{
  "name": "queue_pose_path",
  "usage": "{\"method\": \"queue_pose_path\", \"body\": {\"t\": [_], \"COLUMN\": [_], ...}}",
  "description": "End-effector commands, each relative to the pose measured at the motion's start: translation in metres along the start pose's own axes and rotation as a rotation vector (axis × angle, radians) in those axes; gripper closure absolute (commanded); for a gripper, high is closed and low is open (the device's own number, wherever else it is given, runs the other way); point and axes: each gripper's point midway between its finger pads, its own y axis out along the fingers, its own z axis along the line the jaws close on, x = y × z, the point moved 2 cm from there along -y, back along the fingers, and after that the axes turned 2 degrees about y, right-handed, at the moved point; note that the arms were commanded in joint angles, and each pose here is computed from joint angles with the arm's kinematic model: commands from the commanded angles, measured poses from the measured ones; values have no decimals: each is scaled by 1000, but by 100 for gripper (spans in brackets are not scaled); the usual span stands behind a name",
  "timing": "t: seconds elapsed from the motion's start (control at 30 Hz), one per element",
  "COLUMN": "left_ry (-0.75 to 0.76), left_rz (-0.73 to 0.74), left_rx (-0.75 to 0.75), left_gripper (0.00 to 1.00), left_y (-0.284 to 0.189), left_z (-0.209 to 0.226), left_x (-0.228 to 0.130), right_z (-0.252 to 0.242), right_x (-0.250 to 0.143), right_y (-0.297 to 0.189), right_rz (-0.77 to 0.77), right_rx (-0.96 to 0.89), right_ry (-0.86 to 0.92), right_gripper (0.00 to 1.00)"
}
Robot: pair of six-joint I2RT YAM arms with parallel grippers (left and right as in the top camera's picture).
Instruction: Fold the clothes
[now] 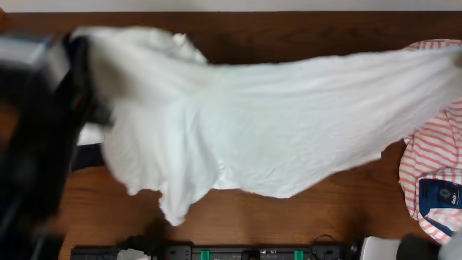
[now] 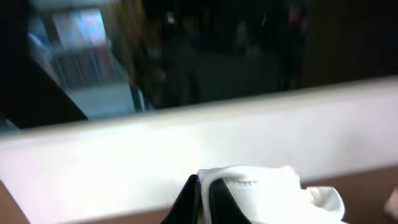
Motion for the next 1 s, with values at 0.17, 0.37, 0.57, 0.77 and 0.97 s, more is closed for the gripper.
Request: {"method": "queue_pose_path", "body": {"t": [0.17, 0.37, 0.57, 0.77, 0.97], "left_ry": [19, -63, -141, -99, -144], "left_rz": [392, 374, 50, -249, -108], "left_rx": [-2, -48, 0, -44, -209], "left_gripper": [94, 94, 94, 94, 94], "left_y": [172, 280, 302, 245, 209], "left_z": [-6, 14, 63, 85, 58], "left_x": [-131, -197, -107, 23, 24], "right_z": [14, 68, 93, 79, 59], "right_x": [-48, -40, 65, 127, 104], "right_y": [143, 219, 173, 92, 89], "right_rz": [290, 209, -164, -358, -250], "right_rx": [25, 215, 281, 243, 121], "right_ry": [-13, -8, 40, 63, 24], "right_gripper": [99, 99, 99, 99, 99]}}
